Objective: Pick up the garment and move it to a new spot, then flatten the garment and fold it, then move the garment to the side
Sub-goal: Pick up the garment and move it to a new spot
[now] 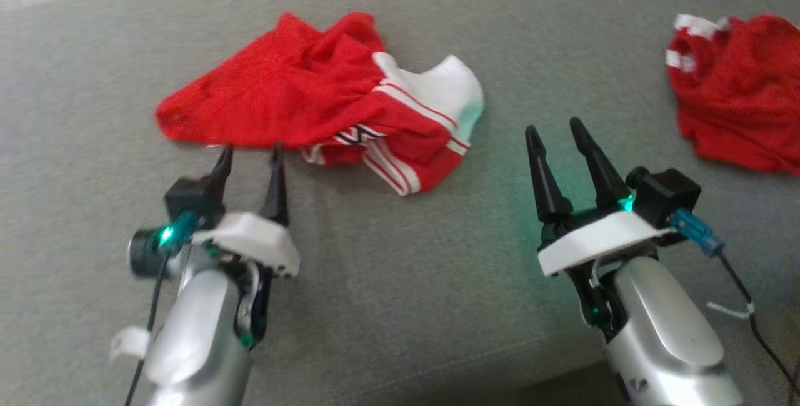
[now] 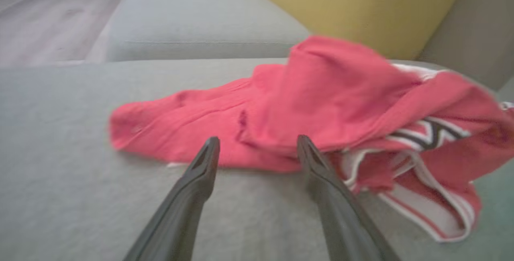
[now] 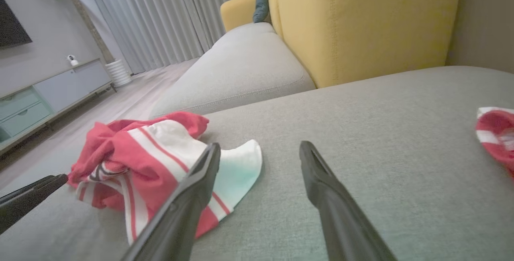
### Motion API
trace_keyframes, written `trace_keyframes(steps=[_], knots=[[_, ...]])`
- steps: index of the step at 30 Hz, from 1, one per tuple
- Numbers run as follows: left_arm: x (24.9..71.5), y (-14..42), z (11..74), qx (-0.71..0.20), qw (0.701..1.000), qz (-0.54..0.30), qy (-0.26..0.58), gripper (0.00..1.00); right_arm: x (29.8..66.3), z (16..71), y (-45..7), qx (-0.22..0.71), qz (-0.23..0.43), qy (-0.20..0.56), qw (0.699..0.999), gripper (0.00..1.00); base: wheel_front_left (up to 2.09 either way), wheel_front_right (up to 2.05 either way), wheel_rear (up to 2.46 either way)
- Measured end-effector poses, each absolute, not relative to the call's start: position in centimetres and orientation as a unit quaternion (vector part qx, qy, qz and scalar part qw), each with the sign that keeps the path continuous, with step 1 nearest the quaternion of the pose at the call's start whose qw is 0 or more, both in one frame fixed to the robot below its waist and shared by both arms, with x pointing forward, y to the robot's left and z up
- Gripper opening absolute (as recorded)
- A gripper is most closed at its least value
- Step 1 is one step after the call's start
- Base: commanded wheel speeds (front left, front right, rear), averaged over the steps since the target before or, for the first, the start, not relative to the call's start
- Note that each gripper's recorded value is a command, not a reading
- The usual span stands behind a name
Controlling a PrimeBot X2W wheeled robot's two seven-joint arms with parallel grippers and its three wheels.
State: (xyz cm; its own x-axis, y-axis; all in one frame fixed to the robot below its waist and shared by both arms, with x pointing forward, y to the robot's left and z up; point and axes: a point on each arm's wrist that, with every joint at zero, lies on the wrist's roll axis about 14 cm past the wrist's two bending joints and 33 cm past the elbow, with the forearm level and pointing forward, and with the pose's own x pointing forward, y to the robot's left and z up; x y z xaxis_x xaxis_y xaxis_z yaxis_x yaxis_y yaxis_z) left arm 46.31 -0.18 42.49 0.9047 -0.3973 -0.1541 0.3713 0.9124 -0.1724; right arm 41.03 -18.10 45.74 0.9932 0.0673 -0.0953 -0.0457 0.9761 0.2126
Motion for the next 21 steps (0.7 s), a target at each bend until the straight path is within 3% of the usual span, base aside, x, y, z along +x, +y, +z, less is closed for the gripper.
trace_keyframes(steps=[8,21], knots=[[42.3,9.2,42.2,-0.054,0.991,-0.072,0.095,1.00,41.3,46.2,-14.9,0.110,0.070,0.048,0.990,1.00,0.00,0.00,0.00],[36.4,14.6,43.1,-0.050,0.995,0.011,0.086,1.00,38.7,44.3,-13.4,0.116,0.083,0.079,0.987,1.00,0.00,0.00,0.00]])
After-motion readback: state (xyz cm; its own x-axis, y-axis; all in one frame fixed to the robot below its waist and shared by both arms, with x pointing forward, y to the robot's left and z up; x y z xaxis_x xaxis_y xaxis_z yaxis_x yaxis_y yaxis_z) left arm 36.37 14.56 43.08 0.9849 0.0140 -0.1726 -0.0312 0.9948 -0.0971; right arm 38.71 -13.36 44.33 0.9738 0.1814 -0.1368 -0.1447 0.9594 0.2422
